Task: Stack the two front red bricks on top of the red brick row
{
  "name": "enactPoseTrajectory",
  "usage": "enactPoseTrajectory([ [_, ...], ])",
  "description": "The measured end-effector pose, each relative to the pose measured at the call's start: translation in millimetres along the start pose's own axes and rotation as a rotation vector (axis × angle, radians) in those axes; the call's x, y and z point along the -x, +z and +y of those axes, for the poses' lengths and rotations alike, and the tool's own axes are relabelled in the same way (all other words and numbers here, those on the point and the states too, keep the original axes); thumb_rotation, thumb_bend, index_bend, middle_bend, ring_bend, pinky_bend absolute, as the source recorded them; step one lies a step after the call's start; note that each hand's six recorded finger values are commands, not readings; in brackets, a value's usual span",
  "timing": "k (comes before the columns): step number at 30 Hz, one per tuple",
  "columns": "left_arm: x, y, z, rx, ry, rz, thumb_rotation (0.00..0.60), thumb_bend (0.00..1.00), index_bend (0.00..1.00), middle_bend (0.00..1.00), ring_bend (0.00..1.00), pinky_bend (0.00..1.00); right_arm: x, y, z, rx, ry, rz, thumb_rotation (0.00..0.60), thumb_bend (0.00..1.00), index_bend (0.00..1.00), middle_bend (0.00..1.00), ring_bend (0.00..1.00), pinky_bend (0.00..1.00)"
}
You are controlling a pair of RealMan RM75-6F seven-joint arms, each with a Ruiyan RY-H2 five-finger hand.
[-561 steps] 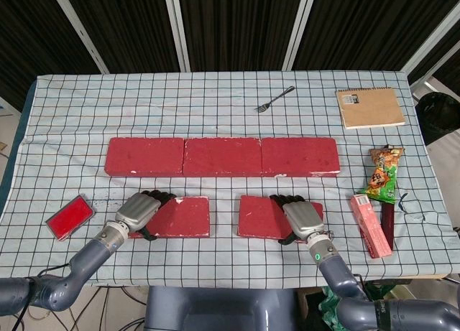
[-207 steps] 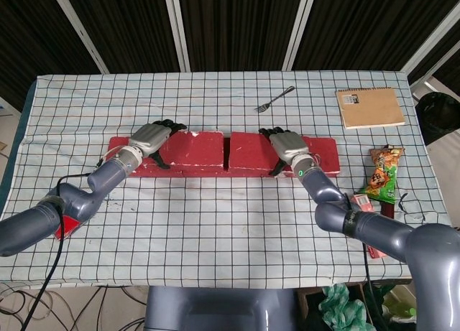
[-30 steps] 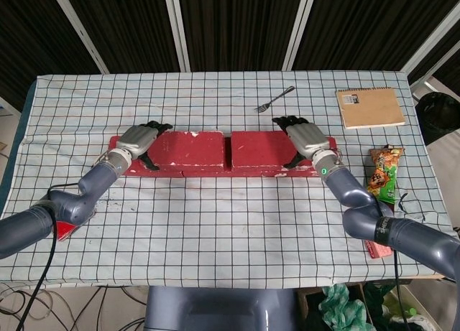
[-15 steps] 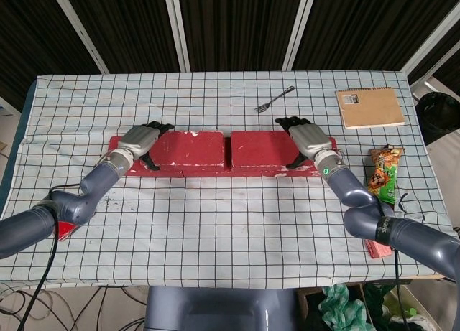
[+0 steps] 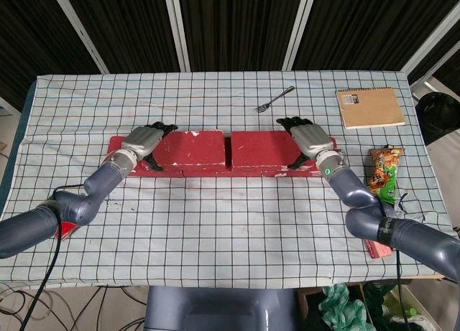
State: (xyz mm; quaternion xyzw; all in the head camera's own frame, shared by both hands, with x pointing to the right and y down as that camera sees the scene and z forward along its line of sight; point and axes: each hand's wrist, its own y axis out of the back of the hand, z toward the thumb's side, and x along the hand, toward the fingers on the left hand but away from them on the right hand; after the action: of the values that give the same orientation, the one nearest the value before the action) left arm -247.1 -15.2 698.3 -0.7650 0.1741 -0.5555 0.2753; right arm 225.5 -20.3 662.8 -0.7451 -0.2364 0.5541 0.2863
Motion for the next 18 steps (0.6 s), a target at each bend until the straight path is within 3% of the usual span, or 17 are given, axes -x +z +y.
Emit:
enactPoseTrajectory([
  [10, -1.7, 2.5, -1.1, -0.003, 0.000, 0.002, 0.600, 0.00, 0.07, 0.11, 0.00, 0.15, -1.7, -4.5, 1.0, 0.001, -0.006, -0.008, 0.600, 0.00, 0.03, 0.04, 0.00, 0.08],
  [18, -1.8, 3.0, 2.9, -0.011, 0.017, 0.004, 0.600, 0.00, 0.06, 0.10, 0.00, 0.09, -1.5, -5.9, -0.1, -0.003, -0.004, -0.011, 0.600, 0.00, 0.03, 0.04, 0.00, 0.08],
])
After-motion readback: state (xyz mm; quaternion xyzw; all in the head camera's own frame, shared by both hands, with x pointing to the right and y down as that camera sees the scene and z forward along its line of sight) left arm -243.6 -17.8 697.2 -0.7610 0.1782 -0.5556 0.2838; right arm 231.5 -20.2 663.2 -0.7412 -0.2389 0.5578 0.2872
